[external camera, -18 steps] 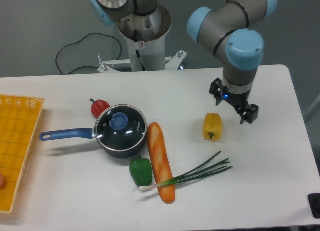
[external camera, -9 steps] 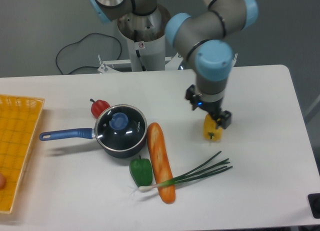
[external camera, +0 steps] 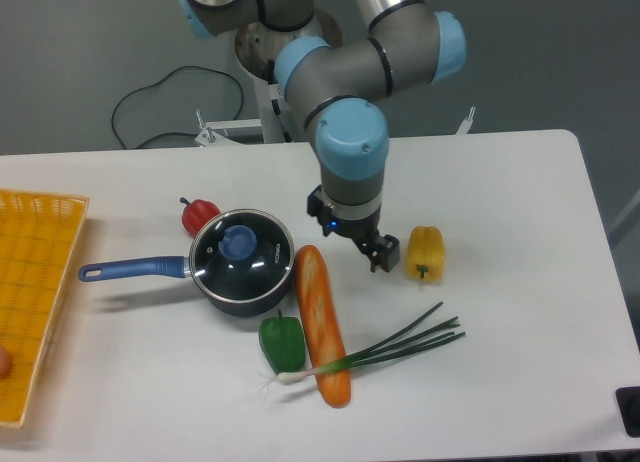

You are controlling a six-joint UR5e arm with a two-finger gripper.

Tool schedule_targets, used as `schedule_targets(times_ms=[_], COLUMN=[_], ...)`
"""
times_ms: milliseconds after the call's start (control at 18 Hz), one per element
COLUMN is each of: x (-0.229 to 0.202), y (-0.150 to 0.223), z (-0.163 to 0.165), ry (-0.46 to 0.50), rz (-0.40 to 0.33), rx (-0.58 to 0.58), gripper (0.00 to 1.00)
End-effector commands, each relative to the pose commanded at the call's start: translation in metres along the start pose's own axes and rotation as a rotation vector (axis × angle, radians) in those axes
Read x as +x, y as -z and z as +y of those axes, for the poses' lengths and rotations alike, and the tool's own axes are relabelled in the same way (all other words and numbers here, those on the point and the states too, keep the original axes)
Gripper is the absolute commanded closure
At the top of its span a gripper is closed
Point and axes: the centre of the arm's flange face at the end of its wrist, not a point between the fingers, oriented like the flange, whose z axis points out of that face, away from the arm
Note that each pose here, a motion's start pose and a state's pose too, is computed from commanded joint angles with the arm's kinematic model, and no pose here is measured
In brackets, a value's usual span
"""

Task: Open the lid
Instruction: 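Move the open gripper over the glass lid's blue knob on the saucepan, then lower the gripper around the blue knob of the lid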

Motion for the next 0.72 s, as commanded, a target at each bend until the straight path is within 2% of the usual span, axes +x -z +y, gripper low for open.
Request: schedule_targets(times_ms=[333, 722], x=[0.021, 0.068], y=[0.004, 0.000], z=[0.003, -0.031], ry=[0.149, 0.131], rz=[0.052, 0.055], rx=[0.045, 0.033], gripper=[0.00, 0.00])
